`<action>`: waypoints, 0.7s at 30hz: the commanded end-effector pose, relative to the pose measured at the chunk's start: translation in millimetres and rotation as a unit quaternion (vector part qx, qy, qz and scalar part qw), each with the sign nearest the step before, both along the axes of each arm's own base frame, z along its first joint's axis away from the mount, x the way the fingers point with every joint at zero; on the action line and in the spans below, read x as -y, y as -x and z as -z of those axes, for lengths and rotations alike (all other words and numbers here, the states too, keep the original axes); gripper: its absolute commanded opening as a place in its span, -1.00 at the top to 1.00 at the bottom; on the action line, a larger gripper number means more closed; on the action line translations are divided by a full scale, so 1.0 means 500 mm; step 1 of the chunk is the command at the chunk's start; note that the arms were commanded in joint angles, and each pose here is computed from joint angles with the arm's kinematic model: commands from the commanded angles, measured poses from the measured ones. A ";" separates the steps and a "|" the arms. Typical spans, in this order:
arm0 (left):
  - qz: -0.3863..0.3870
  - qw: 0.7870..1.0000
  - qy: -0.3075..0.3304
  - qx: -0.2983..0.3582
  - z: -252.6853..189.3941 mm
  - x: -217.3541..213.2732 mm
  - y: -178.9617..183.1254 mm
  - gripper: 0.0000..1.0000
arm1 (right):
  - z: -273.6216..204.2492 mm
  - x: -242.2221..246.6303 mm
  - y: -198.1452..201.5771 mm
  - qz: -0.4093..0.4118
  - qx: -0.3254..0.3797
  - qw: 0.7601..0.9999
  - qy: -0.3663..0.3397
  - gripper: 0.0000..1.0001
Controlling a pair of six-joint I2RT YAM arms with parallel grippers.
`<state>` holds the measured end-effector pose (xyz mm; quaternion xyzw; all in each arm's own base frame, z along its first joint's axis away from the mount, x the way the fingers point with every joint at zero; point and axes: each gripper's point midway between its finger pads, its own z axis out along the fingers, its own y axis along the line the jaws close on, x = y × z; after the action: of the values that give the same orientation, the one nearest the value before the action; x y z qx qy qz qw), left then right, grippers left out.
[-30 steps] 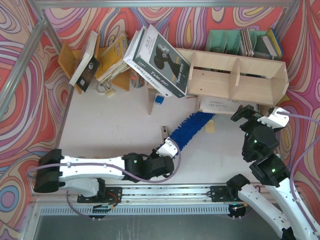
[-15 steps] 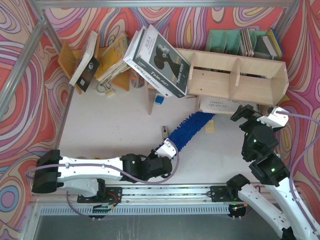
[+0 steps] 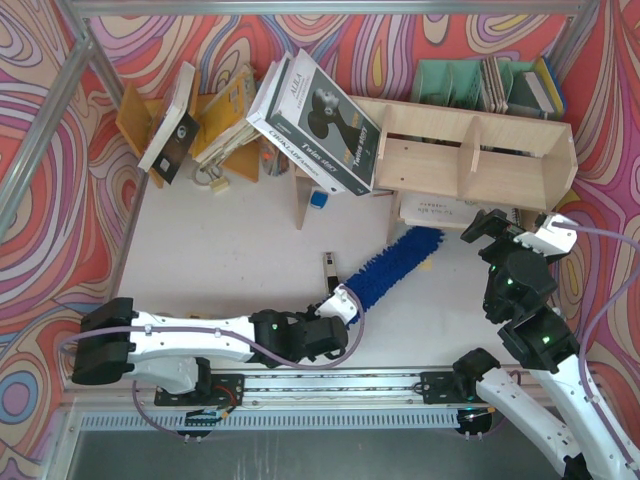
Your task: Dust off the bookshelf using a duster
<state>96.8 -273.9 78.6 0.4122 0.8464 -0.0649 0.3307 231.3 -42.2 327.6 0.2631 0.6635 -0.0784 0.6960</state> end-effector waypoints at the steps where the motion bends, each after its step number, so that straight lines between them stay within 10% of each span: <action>1: 0.034 0.998 0.054 0.010 -0.065 0.042 0.008 1.00 | -0.002 0.004 0.001 0.005 0.001 1.000 0.000 -0.97; 21: 0.067 0.991 0.105 0.053 -0.217 -0.032 0.057 1.00 | -0.038 -0.012 -0.010 -0.012 0.005 1.000 -0.014 -0.97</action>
<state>62.2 -279.4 166.5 0.4672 0.7787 -0.1571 0.3881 235.5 -36.6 337.8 0.2627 0.6662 -0.0635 0.6951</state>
